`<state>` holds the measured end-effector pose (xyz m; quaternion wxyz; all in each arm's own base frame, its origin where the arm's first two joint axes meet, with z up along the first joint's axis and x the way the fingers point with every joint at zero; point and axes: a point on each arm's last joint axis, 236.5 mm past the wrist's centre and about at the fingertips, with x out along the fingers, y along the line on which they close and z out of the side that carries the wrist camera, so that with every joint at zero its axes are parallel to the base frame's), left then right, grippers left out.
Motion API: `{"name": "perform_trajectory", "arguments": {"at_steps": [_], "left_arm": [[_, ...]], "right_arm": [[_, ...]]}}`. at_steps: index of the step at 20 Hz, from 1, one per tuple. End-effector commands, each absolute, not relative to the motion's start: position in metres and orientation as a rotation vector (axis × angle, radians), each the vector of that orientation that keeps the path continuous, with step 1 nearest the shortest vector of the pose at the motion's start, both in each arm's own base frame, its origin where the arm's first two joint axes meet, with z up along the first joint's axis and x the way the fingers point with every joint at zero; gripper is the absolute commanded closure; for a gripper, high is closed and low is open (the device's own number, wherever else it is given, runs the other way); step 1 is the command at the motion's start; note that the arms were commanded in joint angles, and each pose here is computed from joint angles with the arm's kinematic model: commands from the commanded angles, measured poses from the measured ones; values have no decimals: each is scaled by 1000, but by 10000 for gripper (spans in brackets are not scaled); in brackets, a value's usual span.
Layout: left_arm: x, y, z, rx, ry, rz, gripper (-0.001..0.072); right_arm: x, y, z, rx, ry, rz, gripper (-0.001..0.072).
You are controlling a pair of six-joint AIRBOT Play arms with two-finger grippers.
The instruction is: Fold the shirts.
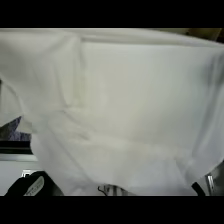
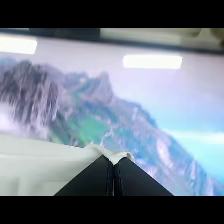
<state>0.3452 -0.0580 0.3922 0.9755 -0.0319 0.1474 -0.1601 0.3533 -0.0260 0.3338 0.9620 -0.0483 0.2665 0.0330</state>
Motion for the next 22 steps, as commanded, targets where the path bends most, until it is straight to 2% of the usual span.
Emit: {"name": "perform_trajectory", "arguments": {"at_steps": [1,4,6,10,13,18,22], "left_arm": [[410,-56,244,-86,633,-349,678],[469,-61,161,-140,740,-335,678],[509,-67,123,-195,740,-315,677],[575,-71,75,-294,672,-253,677],[607,-69,44,-308,625,-197,676],[616,-77,-5,-306,675,-183,676],[582,-73,-30,-210,851,-263,677]], "right_arm": [[416,-25,203,9,862,168,666],[479,-21,123,79,941,194,666],[520,-11,82,90,920,186,666],[582,5,36,113,804,140,666],[608,-3,8,203,755,65,666],[610,-5,-33,282,812,24,666],[584,-2,-44,297,940,36,666]]}}
